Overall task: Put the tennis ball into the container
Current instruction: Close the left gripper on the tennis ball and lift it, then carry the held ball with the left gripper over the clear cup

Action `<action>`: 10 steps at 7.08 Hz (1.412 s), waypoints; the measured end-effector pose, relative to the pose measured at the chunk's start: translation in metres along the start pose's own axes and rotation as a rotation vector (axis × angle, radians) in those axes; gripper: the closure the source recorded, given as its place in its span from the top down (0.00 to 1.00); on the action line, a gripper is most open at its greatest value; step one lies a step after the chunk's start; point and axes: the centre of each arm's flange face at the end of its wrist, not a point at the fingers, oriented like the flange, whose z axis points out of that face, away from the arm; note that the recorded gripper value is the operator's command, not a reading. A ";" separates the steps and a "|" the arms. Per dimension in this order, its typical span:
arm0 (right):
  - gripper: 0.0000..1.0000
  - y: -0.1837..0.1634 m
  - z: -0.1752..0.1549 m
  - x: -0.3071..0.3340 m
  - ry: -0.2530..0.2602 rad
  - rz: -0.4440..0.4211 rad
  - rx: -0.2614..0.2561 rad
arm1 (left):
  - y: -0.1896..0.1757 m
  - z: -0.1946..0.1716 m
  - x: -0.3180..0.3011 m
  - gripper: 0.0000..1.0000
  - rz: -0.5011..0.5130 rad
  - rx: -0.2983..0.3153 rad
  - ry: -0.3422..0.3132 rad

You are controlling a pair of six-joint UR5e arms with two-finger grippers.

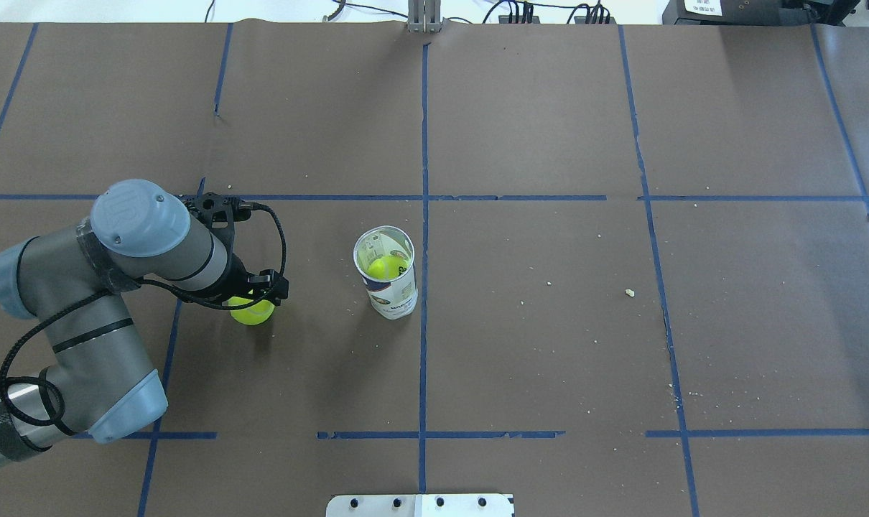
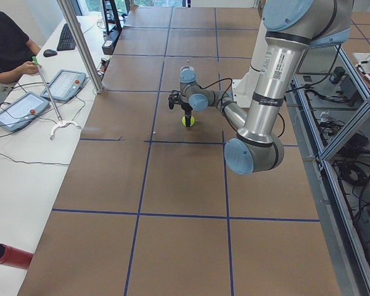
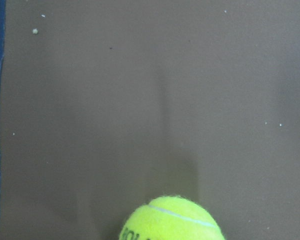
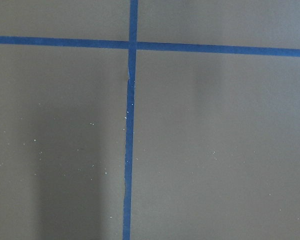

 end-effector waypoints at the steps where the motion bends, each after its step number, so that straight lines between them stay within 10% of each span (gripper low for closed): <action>1: 1.00 0.000 0.000 0.000 0.000 0.000 0.000 | 0.000 0.001 0.000 0.82 0.001 -0.001 0.000; 4: 1.00 0.000 0.000 0.000 0.000 0.000 0.000 | -0.001 0.001 0.002 0.06 0.011 0.000 0.003; 10: 1.00 0.000 0.000 0.000 0.000 0.000 0.000 | -0.025 -0.179 0.019 0.00 -0.020 0.104 -0.023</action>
